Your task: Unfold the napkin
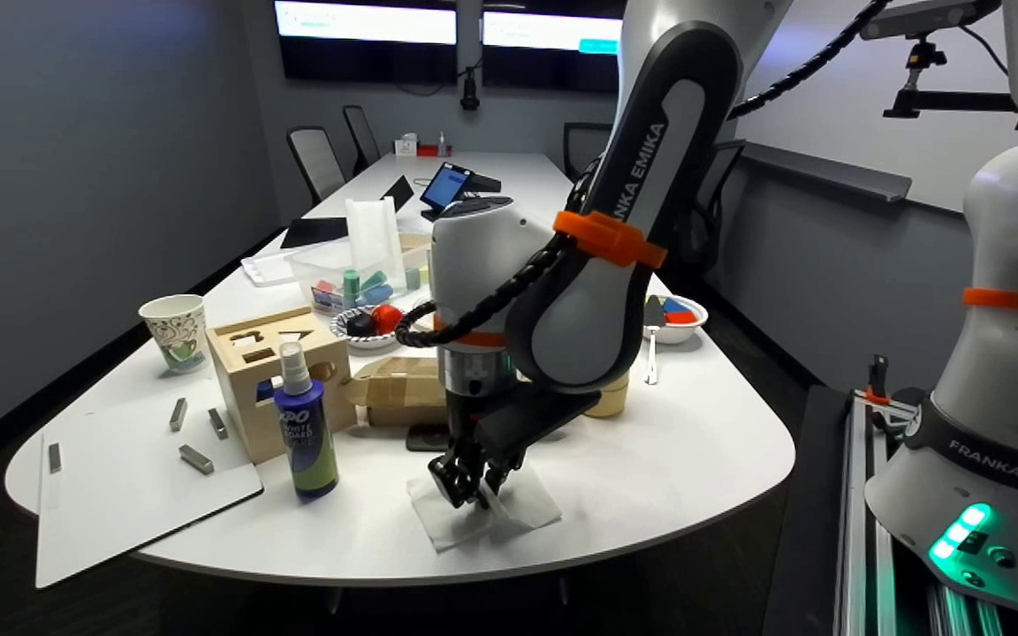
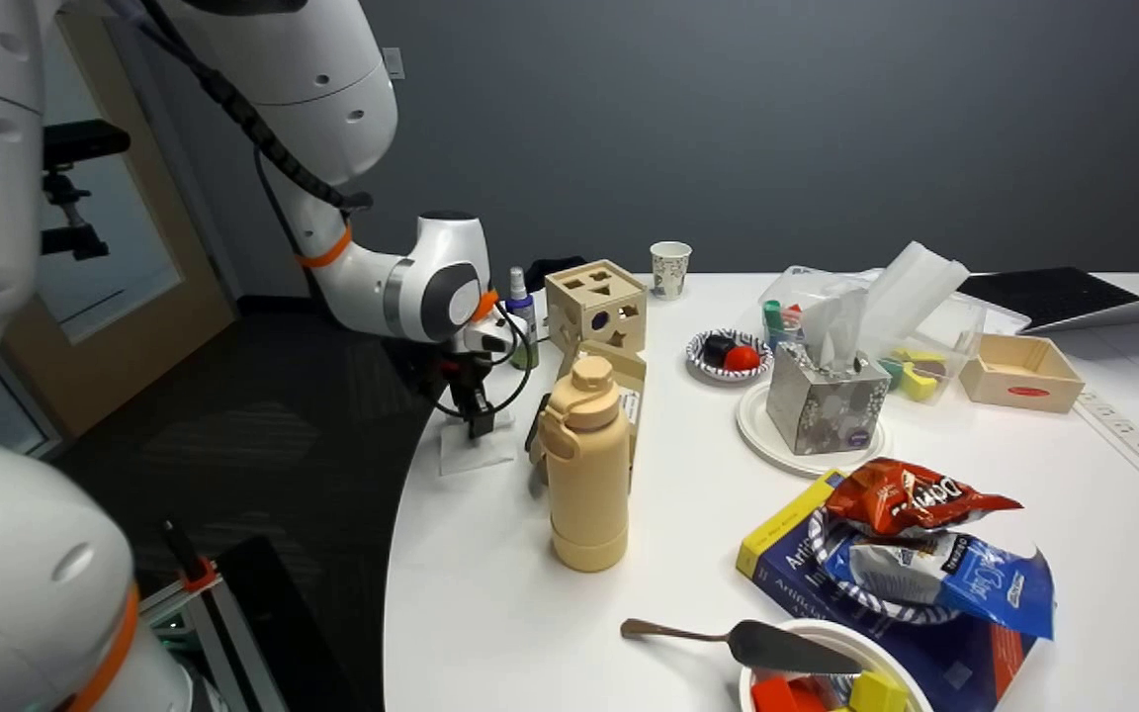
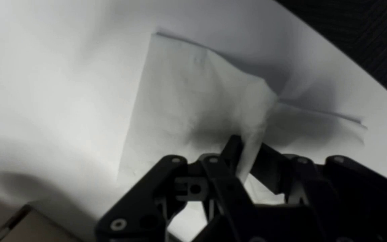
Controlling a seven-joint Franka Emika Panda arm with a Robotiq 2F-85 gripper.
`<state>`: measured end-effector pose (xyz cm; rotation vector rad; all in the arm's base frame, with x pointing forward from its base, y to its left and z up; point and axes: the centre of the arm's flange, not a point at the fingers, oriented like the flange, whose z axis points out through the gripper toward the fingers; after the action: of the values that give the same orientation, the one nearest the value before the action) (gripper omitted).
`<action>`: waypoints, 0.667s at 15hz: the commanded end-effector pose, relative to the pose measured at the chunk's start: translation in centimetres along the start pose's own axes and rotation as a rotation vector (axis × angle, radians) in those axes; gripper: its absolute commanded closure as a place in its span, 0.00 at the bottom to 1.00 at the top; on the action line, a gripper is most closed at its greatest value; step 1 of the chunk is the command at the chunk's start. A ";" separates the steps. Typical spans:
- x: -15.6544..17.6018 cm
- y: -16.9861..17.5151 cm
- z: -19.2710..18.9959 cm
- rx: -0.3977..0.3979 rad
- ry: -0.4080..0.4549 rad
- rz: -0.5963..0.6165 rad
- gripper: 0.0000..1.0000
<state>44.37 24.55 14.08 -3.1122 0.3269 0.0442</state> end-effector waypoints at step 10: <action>0.8 -1.1 0.9 0.005 0.030 -0.162 0.97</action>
<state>44.78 24.11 14.10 -3.1458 0.2314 0.0019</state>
